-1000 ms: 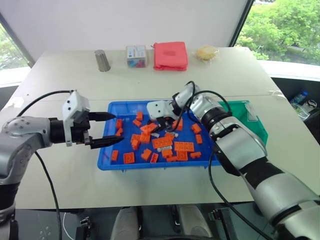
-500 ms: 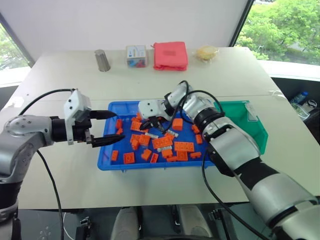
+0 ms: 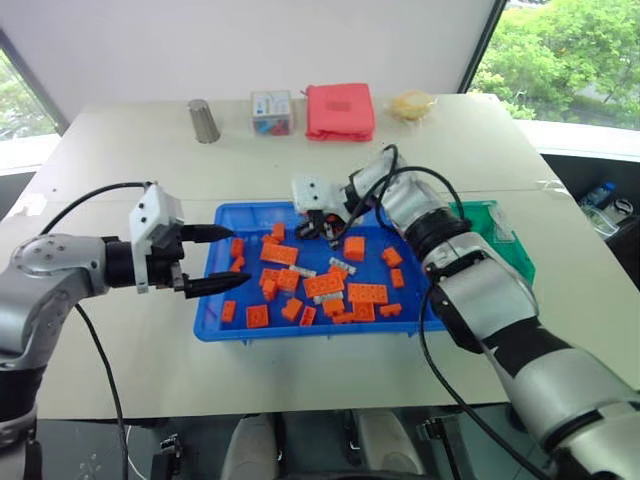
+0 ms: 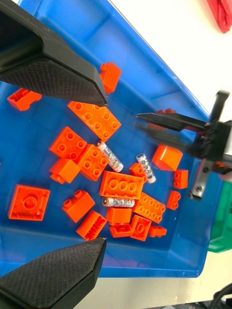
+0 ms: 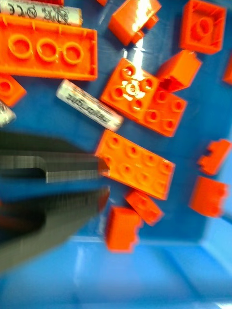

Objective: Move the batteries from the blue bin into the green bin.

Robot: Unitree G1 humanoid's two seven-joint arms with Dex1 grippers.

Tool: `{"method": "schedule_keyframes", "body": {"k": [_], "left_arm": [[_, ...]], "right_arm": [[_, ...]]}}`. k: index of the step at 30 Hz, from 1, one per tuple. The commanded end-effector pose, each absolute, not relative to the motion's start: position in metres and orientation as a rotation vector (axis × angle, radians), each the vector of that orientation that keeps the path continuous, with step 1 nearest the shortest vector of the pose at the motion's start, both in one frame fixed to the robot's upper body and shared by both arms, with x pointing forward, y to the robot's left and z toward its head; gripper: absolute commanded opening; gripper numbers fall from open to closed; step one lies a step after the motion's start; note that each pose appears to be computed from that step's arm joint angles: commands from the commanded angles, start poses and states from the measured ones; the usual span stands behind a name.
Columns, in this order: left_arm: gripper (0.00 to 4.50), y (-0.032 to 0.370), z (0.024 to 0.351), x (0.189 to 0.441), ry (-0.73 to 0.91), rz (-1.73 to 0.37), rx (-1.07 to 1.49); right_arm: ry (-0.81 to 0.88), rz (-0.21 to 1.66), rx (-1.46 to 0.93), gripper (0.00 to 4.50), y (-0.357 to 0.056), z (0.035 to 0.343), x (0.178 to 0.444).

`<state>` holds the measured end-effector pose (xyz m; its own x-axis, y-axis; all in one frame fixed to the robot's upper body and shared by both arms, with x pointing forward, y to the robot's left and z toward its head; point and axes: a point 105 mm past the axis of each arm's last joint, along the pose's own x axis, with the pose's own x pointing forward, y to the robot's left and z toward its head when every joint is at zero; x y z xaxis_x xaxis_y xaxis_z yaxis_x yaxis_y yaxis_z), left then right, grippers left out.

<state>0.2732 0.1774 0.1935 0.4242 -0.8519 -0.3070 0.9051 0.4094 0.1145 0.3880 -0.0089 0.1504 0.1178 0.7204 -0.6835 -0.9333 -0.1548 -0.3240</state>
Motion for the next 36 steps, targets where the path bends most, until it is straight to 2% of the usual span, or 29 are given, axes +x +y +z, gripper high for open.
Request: {"method": "schedule_keyframes", "body": {"k": [1, 2, 10, 19, 24, 27, 30, 31, 34, 36], "left_arm": [[4.5, 0.17, 0.197, 0.273, 0.191, -1.168, 0.303], [4.5, 0.169, 0.197, 0.274, 0.192, -1.177, 0.303], [4.5, 0.163, 0.198, 0.279, 0.186, -1.225, 0.313], [4.5, 0.163, 0.199, 0.28, 0.177, -1.226, 0.318], [4.5, 0.165, 0.198, 0.279, 0.177, -1.22, 0.318], [4.5, 0.164, 0.198, 0.278, 0.176, -1.22, 0.316], [4.5, 0.164, 0.198, 0.277, 0.175, -1.227, 0.314], [4.5, 0.163, 0.198, 0.276, 0.175, -1.229, 0.314], [4.5, 0.162, 0.198, 0.278, 0.169, -1.233, 0.31], [4.5, 0.16, 0.198, 0.279, 0.161, -1.233, 0.302]], "right_arm": [[0.329, 1.496, -0.827, 2.06, -0.007, 0.165, 0.372], [0.343, 1.499, -0.819, 2.62, -0.009, 0.163, 0.365], [0.405, 1.433, -0.779, 2.62, -0.01, 0.143, 0.352], [0.459, 1.333, -0.788, 2.62, -0.015, 0.118, 0.367], [0.497, 1.382, -0.803, 2.62, -0.012, 0.104, 0.36], [0.49, 1.396, -0.784, 1.77, -0.008, 0.103, 0.358], [0.486, 1.406, -0.753, 0.34, -0.007, 0.108, 0.355], [0.483, 1.408, -0.743, 0.04, -0.007, 0.111, 0.354], [0.449, 1.383, -0.676, 0.05, -0.01, 0.128, 0.354], [0.403, 1.33, -0.598, 0.05, -0.019, 0.152, 0.357]]}}
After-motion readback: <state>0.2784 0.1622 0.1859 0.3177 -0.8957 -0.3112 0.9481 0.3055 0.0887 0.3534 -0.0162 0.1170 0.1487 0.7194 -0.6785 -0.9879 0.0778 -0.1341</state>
